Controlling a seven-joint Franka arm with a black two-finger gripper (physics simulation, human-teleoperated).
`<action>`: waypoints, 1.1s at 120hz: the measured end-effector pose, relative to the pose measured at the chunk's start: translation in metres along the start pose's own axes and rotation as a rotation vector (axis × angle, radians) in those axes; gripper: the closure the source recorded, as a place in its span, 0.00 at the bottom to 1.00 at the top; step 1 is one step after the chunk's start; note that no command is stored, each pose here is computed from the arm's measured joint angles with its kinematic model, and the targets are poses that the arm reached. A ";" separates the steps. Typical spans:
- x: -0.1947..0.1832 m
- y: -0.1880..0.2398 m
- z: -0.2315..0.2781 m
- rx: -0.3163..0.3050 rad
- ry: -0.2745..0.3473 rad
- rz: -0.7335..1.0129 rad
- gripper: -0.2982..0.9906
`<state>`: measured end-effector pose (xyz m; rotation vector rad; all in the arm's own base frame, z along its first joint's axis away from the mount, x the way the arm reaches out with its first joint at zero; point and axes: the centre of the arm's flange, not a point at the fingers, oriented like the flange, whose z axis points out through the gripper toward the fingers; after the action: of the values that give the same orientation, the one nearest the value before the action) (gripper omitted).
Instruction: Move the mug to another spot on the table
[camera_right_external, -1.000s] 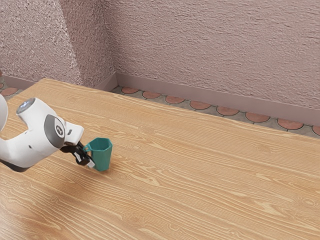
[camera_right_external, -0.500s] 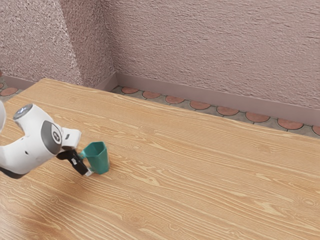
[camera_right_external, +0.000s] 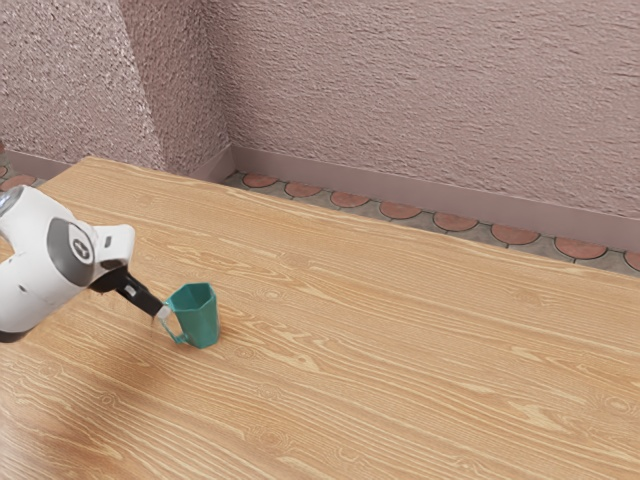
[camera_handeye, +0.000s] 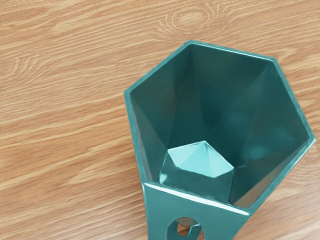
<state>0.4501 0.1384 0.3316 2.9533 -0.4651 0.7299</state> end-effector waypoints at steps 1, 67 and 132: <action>0.001 0.000 -0.001 0.000 0.002 -0.001 0.24; 0.234 -0.046 -0.183 0.125 -0.180 0.292 0.23; 0.292 0.144 -0.191 -0.021 -0.432 0.191 0.23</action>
<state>0.5671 -0.0540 0.6353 3.0694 -0.7826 0.0843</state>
